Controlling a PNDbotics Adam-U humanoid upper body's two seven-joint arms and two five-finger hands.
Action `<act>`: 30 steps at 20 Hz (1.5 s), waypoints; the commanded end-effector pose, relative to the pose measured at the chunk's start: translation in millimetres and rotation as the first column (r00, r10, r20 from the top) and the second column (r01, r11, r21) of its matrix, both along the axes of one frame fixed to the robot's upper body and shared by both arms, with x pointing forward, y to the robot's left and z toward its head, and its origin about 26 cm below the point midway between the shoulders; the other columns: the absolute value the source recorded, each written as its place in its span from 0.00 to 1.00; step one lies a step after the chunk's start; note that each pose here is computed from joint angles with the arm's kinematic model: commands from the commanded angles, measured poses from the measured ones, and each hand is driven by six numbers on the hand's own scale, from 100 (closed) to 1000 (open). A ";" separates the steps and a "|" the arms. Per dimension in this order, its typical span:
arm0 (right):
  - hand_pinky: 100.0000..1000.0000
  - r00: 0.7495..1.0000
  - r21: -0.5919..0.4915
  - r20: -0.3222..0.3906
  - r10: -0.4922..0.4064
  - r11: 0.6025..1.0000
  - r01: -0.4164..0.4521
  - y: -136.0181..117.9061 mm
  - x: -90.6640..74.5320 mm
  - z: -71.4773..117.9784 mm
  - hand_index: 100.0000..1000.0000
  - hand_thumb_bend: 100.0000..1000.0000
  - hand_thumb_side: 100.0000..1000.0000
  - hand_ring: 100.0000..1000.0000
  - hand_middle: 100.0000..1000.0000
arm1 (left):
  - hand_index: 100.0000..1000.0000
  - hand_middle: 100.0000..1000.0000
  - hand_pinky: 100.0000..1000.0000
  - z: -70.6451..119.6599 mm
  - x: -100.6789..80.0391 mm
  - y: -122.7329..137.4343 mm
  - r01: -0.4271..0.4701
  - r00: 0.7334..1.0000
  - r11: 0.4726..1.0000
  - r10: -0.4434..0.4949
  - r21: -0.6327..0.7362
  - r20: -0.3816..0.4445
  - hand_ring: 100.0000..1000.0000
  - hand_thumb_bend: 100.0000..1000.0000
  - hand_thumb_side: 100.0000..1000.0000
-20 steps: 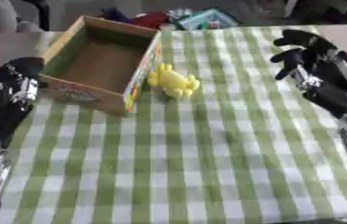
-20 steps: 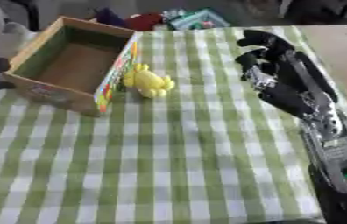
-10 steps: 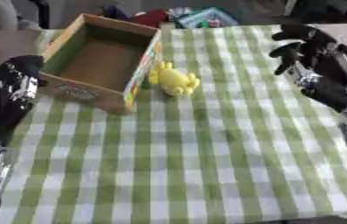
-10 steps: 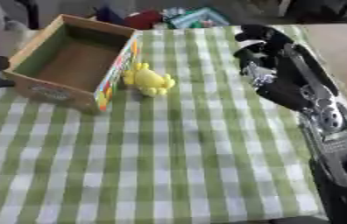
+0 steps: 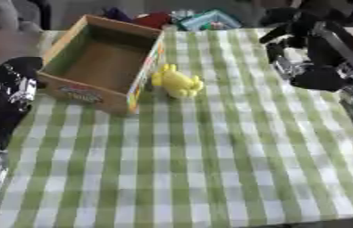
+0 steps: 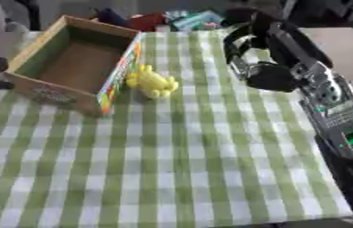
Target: Pick up objects on the table and place them in the box.
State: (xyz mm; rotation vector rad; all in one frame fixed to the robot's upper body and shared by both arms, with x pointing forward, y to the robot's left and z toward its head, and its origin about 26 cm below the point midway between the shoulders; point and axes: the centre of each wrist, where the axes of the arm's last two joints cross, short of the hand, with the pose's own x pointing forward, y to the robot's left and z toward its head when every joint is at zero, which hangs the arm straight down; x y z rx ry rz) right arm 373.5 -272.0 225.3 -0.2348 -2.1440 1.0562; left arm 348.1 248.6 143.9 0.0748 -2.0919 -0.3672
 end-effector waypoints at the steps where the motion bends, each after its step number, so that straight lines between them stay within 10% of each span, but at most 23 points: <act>1: 0.53 1.000 -0.101 0.022 -0.013 0.995 0.015 0.2 14.6 7.0 0.90 0.00 0.14 0.73 0.79 | 0.65 0.70 0.66 11.0 -0.1 -0.3 0.014 0.999 1.000 -0.014 0.017 0.033 0.83 0.00 0.46; 11: 0.60 1.000 -0.308 0.017 -0.014 0.951 0.019 35.2 62.6 -13.8 0.92 0.00 0.11 0.78 0.83 | 0.65 0.70 0.66 11.1 0.8 -4.9 0.033 0.999 0.999 -0.033 0.015 0.031 0.83 0.00 0.46; 30: 0.62 0.998 -0.432 -0.030 -0.050 0.901 0.032 66.5 92.9 -58.0 0.92 0.00 0.11 0.79 0.83 | 0.65 0.70 0.66 11.1 1.3 -9.4 0.052 0.998 0.999 -0.052 0.014 0.028 0.83 0.00 0.46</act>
